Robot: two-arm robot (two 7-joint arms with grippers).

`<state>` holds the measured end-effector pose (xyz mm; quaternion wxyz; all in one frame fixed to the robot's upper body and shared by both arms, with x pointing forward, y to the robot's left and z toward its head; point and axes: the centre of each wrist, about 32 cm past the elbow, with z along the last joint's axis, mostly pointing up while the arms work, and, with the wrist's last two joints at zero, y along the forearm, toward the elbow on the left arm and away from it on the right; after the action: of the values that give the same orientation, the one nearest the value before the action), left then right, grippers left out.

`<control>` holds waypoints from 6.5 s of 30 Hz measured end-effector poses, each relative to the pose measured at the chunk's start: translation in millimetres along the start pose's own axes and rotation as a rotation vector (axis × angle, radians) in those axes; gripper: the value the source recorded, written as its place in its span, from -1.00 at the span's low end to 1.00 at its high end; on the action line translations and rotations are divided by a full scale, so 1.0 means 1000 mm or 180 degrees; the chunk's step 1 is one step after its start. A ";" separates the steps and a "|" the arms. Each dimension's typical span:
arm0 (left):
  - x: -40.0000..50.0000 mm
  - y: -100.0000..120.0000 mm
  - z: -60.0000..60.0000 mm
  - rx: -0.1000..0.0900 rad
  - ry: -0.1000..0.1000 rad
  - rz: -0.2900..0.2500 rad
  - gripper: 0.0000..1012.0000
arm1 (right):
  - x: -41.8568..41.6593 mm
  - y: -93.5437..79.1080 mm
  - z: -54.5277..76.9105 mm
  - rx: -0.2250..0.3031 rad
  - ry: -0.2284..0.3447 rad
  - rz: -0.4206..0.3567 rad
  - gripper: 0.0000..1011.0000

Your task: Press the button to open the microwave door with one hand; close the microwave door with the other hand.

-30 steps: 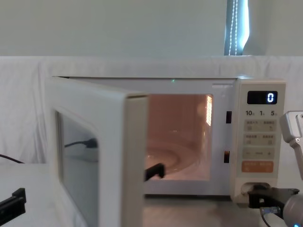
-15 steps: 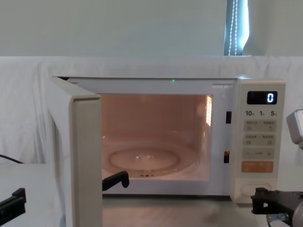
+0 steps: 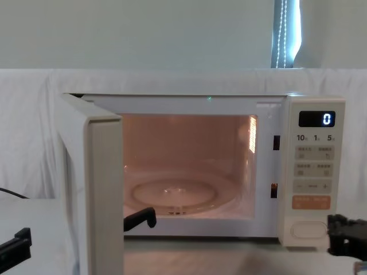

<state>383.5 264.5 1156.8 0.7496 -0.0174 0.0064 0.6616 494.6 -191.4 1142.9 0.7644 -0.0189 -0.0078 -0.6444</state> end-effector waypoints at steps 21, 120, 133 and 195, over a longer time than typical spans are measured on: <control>0.0000 0.000 0.000 0.0000 0.0000 0.0000 0.98 | 0.0338 -0.031 -0.009 0.0248 0.0044 -0.0113 0.27; 0.0000 0.000 0.000 0.0000 0.0000 0.0000 0.98 | 0.0372 -0.032 -0.012 0.0237 0.0042 -0.0154 0.98; 0.0000 0.000 0.000 0.0000 0.0000 0.0000 0.51 | 0.0372 -0.032 -0.012 0.0237 0.0042 -0.0154 0.98; 0.0361 -0.035 0.083 0.0095 0.0948 -0.0985 -1.00 | 0.0372 -0.032 -0.012 0.0237 0.0042 -0.0154 0.98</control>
<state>421.2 298.9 1239.1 0.8333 -0.1045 0.1242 0.5285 469.7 -233.9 1133.3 0.7488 0.0140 -0.0272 -0.6621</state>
